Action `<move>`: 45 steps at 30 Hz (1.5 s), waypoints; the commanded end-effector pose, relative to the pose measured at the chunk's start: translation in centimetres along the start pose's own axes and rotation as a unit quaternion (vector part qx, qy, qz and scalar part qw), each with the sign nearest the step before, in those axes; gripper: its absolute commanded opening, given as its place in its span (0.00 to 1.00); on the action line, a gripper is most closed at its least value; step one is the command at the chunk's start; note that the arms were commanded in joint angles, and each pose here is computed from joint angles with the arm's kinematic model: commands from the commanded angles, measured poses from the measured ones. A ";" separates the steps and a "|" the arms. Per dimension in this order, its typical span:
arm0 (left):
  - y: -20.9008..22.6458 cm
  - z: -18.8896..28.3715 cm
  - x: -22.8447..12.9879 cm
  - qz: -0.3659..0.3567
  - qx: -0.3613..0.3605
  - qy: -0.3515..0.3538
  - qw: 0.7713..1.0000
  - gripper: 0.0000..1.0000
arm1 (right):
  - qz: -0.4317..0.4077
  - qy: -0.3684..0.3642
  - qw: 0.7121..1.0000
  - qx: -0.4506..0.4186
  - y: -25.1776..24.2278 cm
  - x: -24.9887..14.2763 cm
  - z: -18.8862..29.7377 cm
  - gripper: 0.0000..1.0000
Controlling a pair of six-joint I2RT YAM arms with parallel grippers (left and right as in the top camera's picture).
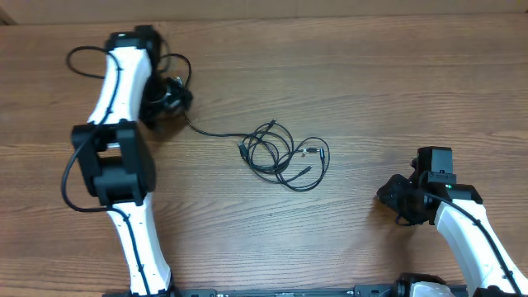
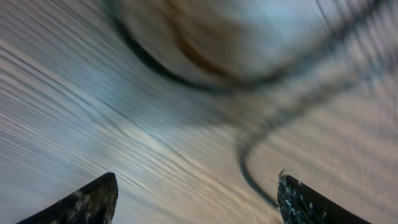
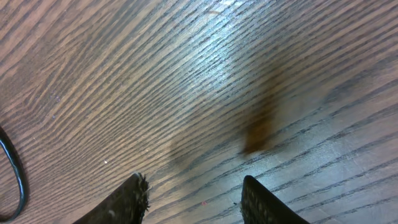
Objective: Untangle cables
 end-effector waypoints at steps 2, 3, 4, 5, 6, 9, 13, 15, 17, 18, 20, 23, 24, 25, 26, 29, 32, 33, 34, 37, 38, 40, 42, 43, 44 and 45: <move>1.7 0.3 2.7 0.034 0.008 -0.023 0.999 0.82 | 0.002 -0.004 1.000 0.001 0.1 0.3 0.1 0.47; 2.0 0.3 3.1 0.038 0.012 -0.028 0.999 0.82 | 0.002 -0.004 1.000 0.002 0.1 0.3 0.1 0.47; 2.3 0.4 3.4 0.041 0.017 -0.034 0.998 0.82 | 0.002 -0.004 1.000 0.001 0.1 0.3 0.1 0.47; 2.5 0.4 3.7 0.042 0.022 -0.040 0.998 0.82 | 0.002 -0.004 1.000 0.001 0.1 0.3 0.1 0.47; 2.7 0.4 3.9 0.044 0.026 -0.047 0.998 0.84 | 0.002 -0.004 1.000 0.001 0.1 0.3 0.1 0.47; 2.9 0.5 4.7 0.047 0.036 -0.073 0.996 0.87 | 0.002 -0.004 1.000 0.001 0.1 0.3 0.1 0.48; 1.3 0.3 4.0 0.026 -0.010 -0.047 0.999 0.89 | 0.002 -0.004 1.000 0.001 0.1 0.3 0.1 0.48; -1.1 0.4 2.7 -0.049 -0.068 -0.017 0.996 0.89 | 0.002 -0.008 1.000 0.003 0.1 0.5 0.1 0.51; -2.9 0.4 2.0 -0.103 -0.095 -0.026 0.990 0.90 | 0.002 -0.011 1.000 0.004 0.1 0.6 0.1 0.52; -3.6 0.4 1.9 -0.123 -0.099 -0.039 0.987 0.91 | 0.003 -0.012 1.000 0.004 0.1 0.6 0.1 0.52; -5.0 0.5 1.7 -0.159 -0.105 -0.073 0.979 0.93 | 0.002 -0.010 1.000 0.003 0.1 0.5 0.1 0.52; -6.1 0.6 1.7 -0.184 -0.084 -0.125 0.971 0.92 | 0.002 -0.005 1.000 0.002 0.1 0.4 0.1 0.52; -6.1 0.6 1.6 -0.185 -0.075 -0.137 0.970 0.92 | 0.002 -0.005 1.000 0.002 0.1 0.3 0.1 0.52; -6.1 0.6 1.5 -0.187 -0.065 -0.145 0.969 0.91 | 0.001 -0.004 1.000 0.002 0.1 0.3 0.1 0.53; -6.2 0.5 1.3 -0.190 -0.059 -0.147 0.969 0.91 | 0.001 -0.004 1.000 0.002 0.1 0.3 0.1 0.53; -6.1 0.1 0.5 -0.198 -0.042 -0.143 0.969 0.90 | 0.001 -0.004 1.000 0.001 0.1 0.3 0.1 0.53; -5.8 -0.9 -0.3 -0.204 -0.028 -0.130 0.970 0.88 | 0.001 -0.004 1.000 0.001 0.1 0.3 0.1 0.53; -5.7 -1.2 -0.4 -0.204 -0.024 -0.127 0.970 0.88 | 0.001 -0.004 1.000 0.001 0.1 0.3 0.1 0.53; -5.4 -1.5 -0.5 -0.204 -0.019 -0.122 0.971 0.87 | 0.001 -0.004 1.000 0.002 0.1 0.3 0.1 0.53; -4.7 -2.9 -0.9 -0.204 -0.004 -0.108 0.973 0.86 | 0.001 -0.004 1.000 0.001 0.1 0.3 0.1 0.53; -4.6 -3.2 -0.9 -0.205 -0.002 -0.105 0.973 0.86 | 0.001 -0.004 1.000 0.001 0.1 0.3 0.1 0.53; -4.4 -3.7 -1.2 -0.205 0.001 -0.099 0.974 0.86 | 0.002 -0.004 1.000 0.002 0.1 0.3 0.1 0.53; -4.2 -4.2 -1.5 -0.207 0.003 -0.092 0.974 0.86 | 0.002 -0.004 1.000 0.002 0.1 0.3 0.1 0.53; -4.3 -4.4 -1.6 -0.209 0.001 -0.090 0.974 0.84 | 0.002 -0.004 1.000 0.002 0.1 0.3 0.1 0.53; -4.3 -4.6 -1.7 -0.210 0.001 -0.089 0.974 0.78 | 0.002 -0.004 1.000 0.002 0.1 0.3 0.1 0.53; -4.3 -4.7 -1.7 -0.210 0.002 -0.089 0.974 0.73 | 0.002 -0.004 1.000 0.002 0.1 0.3 0.1 0.53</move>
Point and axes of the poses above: each gripper's point midway between its finger pads, its own z axis back along the fingers, its own y axis along the line the jaws close on, x = y × z, the point moved 5 cm from there along z, back along the fingers, and after that the axes turned 12 degrees about z, right-handed, at the moved point
